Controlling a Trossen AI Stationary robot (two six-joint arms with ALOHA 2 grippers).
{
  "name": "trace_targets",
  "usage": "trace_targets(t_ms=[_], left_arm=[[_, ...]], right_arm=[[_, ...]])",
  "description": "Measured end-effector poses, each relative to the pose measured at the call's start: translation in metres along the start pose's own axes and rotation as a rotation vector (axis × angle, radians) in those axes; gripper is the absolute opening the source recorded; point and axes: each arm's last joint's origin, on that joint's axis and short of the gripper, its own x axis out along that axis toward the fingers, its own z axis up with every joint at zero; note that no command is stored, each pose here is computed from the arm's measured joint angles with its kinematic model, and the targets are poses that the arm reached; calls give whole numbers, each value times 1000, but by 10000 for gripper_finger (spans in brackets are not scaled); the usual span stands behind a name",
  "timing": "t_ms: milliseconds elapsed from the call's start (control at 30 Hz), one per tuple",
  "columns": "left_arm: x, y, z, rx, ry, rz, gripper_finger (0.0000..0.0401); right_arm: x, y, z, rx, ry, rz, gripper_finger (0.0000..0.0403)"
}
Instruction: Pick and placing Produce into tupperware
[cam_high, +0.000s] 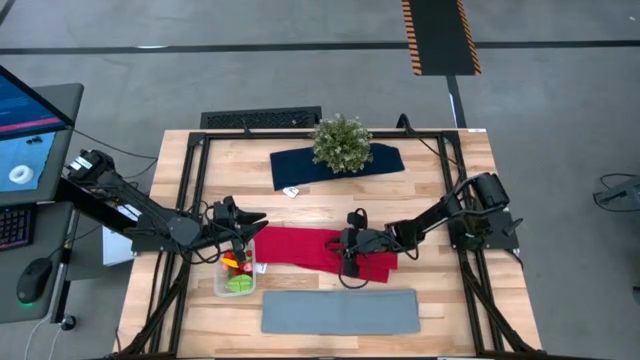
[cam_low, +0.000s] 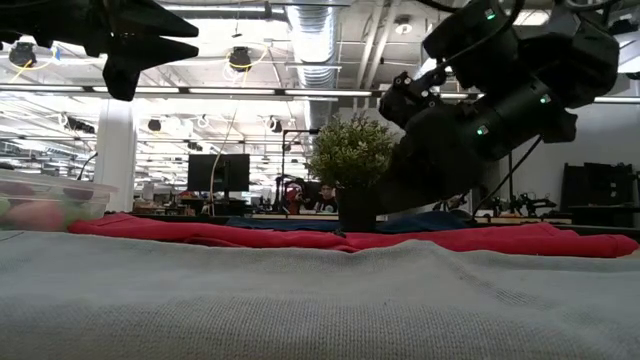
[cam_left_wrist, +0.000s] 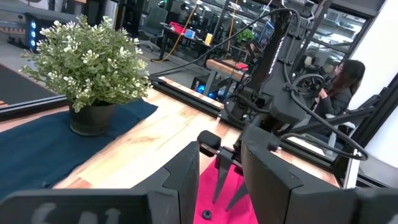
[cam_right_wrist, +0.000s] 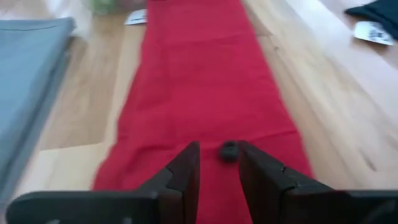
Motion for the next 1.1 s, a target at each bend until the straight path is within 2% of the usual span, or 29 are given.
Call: trace_targets(t_ms=[200, 1100], left_arm=[[0, 0, 0, 0, 0, 0, 110], [0, 0, 0, 0, 0, 0, 110]], right_arm=[[2, -9, 2, 18, -2, -24, 127], [2, -10, 2, 80, 1, -3, 138]])
